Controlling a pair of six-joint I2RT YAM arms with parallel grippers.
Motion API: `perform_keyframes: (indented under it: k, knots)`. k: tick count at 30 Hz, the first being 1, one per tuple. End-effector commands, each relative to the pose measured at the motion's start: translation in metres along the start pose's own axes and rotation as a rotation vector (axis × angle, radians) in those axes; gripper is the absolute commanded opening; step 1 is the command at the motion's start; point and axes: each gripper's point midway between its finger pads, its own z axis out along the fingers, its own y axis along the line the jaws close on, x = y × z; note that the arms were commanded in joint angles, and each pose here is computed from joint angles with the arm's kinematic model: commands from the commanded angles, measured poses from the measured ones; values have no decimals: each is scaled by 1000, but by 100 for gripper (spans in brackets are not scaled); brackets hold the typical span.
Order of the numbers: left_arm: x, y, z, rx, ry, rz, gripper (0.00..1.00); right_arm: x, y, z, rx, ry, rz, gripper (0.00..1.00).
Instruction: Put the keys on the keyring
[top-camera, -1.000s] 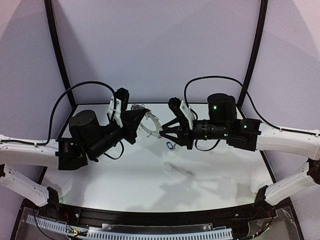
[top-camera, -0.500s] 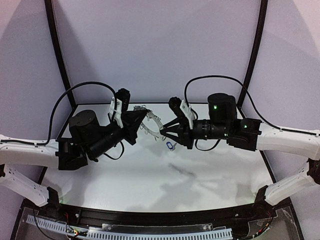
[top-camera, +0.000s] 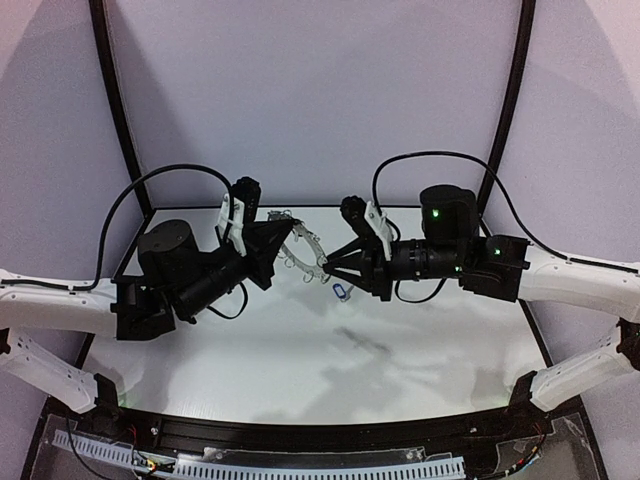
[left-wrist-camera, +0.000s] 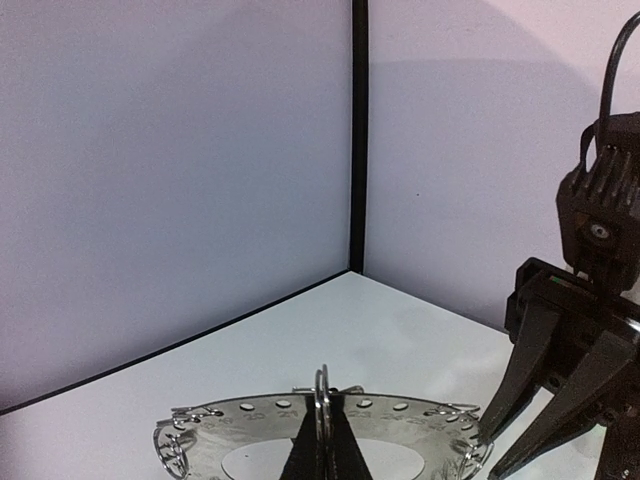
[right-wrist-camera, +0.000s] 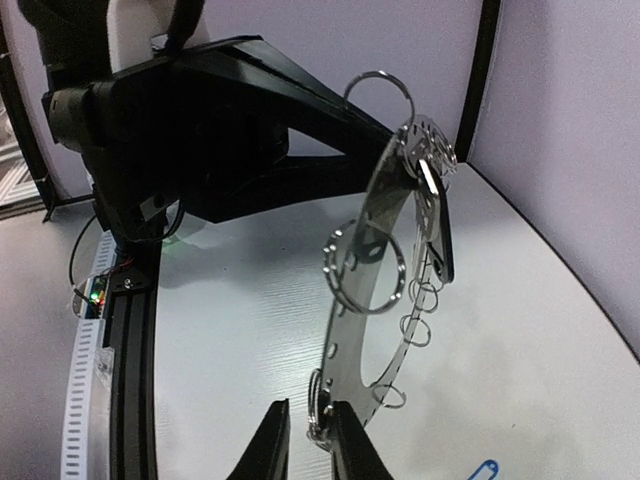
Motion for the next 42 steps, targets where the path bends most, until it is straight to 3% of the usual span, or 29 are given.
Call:
perform_keyframes:
  k: [1, 7, 16, 19, 21, 23, 27, 29, 32, 35, 42]
  knots:
    - [-29, 5, -7, -12, -66, -20, 1, -9, 4, -2, -16, -4, -2, 11]
    - [-27, 3, -8, 0, -59, -17, 1, -14, 6, -1, -26, -25, 6, 0]
    - [-15, 3, -4, -8, -22, 5, 2, -25, 7, -2, -43, -56, 20, 0]
    - [-6, 5, -4, -21, 4, 0, 17, -35, 16, -6, -93, -91, 44, 0]
    - [-2, 6, -6, -22, 15, -11, 37, -42, 20, -8, -115, -125, 52, 0]
    - [-2, 5, -11, -7, 15, -26, 45, -44, 20, -10, -110, -136, 51, 0]
    - [-4, 6, -25, 20, 13, -78, 79, -42, 12, -10, -64, -140, 51, 0]
    - [-7, 5, -33, 49, 8, -101, 84, -41, 10, -9, -52, -135, 51, 0]
    - [-14, -8, -42, 144, 9, -123, 85, -43, 7, -8, -45, -152, 47, 0]
    - [-11, -21, -48, 226, 51, -138, 78, -51, 3, -11, -23, -178, 60, 0]
    - [-1, -40, -63, 353, 123, -197, 74, -58, 0, -12, -20, -196, 125, 0]
